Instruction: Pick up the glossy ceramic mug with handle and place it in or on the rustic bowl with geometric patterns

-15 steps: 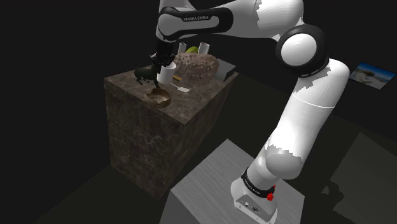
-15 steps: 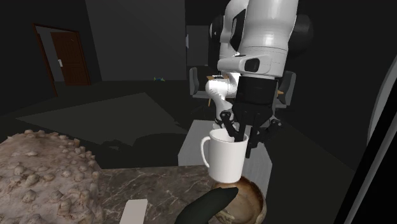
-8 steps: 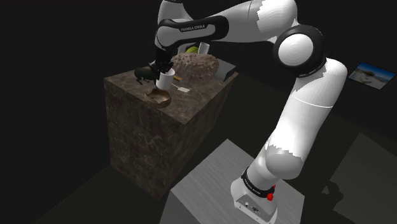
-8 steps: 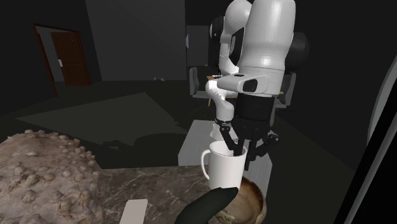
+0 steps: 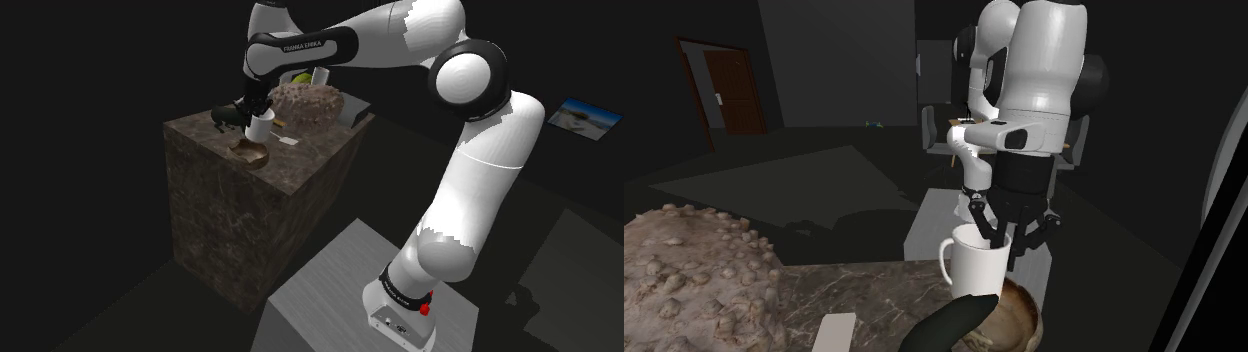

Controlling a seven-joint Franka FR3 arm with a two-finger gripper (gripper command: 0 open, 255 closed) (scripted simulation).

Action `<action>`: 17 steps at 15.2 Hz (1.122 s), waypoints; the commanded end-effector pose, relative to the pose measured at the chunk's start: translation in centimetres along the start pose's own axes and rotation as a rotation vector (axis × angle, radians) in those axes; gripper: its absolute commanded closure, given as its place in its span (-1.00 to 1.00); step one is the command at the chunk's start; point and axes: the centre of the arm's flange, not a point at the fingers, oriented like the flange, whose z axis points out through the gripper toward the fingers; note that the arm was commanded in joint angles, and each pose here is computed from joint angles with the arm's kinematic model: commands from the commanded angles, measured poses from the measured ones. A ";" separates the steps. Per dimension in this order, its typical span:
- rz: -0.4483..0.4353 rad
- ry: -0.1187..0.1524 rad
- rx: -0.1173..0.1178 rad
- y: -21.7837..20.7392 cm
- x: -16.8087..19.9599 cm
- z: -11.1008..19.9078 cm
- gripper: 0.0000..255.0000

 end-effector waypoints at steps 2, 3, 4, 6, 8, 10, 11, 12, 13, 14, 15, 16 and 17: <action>0.000 0.000 0.000 0.0 0.0 0.0 -1.00; 0.000 0.000 0.000 0.0 0.0 0.0 -1.00; 0.000 0.000 0.000 0.0 0.0 0.0 -1.00; 0.000 0.000 0.000 0.0 0.0 0.0 -1.00; 0.000 0.000 0.000 0.0 0.0 -2.7 -1.00; 0.000 0.000 0.000 0.0 0.0 -5.0 -1.00; 0.000 0.000 0.000 0.0 0.0 -5.0 -1.00; 0.000 0.000 0.000 0.0 0.0 -5.0 -1.00; 0.000 0.000 0.000 0.0 0.0 -5.0 -1.00; 0.000 0.000 0.000 0.0 0.0 -5.0 -1.00; 0.000 0.000 0.000 0.0 0.0 -5.0 -1.00; 0.000 0.000 0.000 0.0 0.0 -5.0 -1.00; 0.000 0.000 0.000 0.0 0.0 -5.0 -1.00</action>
